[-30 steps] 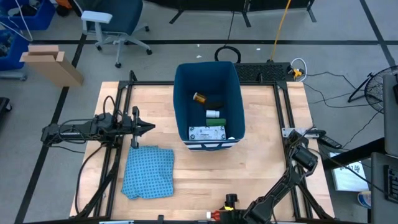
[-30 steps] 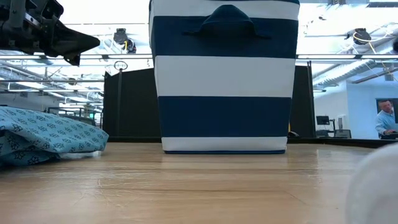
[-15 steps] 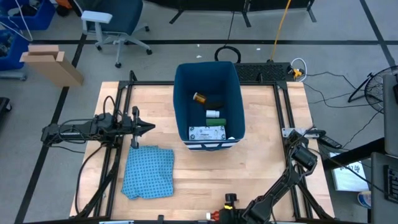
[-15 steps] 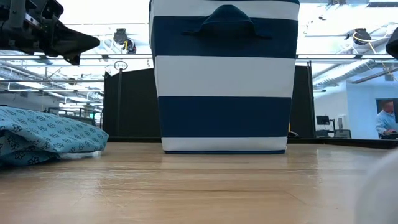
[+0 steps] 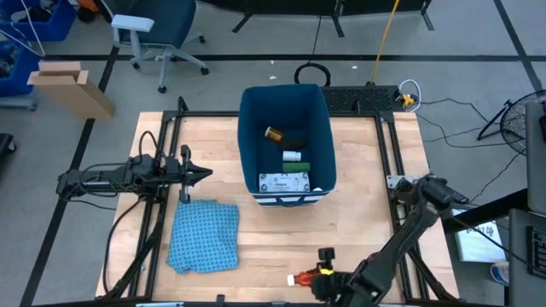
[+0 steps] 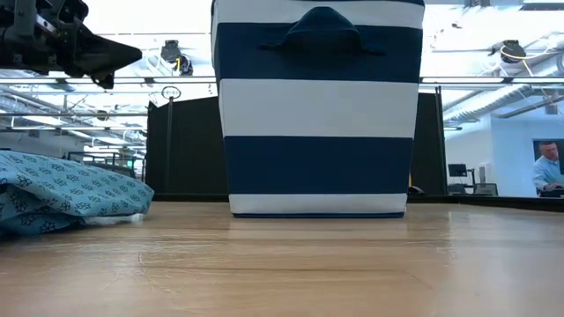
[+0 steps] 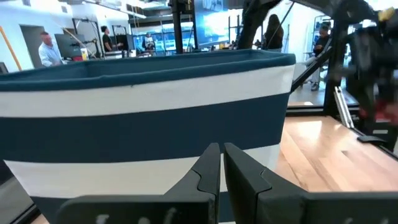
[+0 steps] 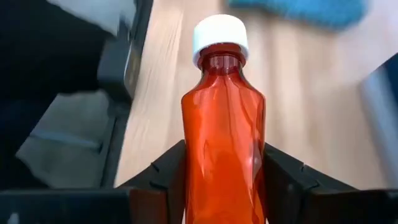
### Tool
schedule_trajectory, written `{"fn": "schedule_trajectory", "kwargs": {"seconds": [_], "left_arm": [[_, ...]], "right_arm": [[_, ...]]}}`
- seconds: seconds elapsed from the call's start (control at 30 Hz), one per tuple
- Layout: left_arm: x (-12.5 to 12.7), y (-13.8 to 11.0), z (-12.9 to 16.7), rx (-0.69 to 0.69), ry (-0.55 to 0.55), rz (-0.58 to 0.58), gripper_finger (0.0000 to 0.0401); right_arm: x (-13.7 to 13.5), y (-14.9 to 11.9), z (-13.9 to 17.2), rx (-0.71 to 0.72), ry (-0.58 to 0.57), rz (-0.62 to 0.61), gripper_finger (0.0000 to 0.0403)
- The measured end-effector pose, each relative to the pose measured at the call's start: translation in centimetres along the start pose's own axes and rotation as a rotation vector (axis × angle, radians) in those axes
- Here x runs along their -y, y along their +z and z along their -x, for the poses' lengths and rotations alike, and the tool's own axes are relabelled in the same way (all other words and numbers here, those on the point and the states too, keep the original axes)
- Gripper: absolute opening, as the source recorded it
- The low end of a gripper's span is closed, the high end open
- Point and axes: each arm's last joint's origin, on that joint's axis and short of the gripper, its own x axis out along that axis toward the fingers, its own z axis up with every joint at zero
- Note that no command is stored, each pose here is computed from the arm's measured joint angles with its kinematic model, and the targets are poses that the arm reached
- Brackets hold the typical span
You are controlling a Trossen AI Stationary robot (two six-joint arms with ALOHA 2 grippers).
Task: Pick & place medical supplies in basket/bin
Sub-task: Put the orange pill bottle into the blue bin
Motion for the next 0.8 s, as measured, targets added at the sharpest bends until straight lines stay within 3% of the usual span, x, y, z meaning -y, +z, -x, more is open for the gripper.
{"fn": "schedule_trajectory", "kwargs": {"seconds": [0.17, 0.33, 0.5, 0.63, 0.8], "left_arm": [[0.0, 0.0, 0.0, 0.001, 0.000, -0.011, 0.0026], [0.0, 0.0, 0.0, 0.000, 0.000, -0.011, 0.0026], [0.0, 0.0, 0.0, 0.000, 0.000, -0.011, 0.0026], [0.0, 0.0, 0.0, -0.003, 0.000, -0.008, 0.0026], [0.0, -0.1, 0.0, -0.007, -0.001, 0.019, 0.0026]], "right_arm": [[2.6, 1.9, 4.7, 0.195, -0.016, 0.105, 0.0136], [7.2, 1.2, 8.7, 0.403, 0.070, 0.117, 0.0134], [12.5, -1.7, 11.0, 0.671, 0.189, 0.084, 0.0134], [15.4, -5.5, 11.3, 0.883, 0.232, 0.083, 0.0133], [17.4, -10.3, 9.7, 0.919, 0.202, 0.031, 0.0133]]}}
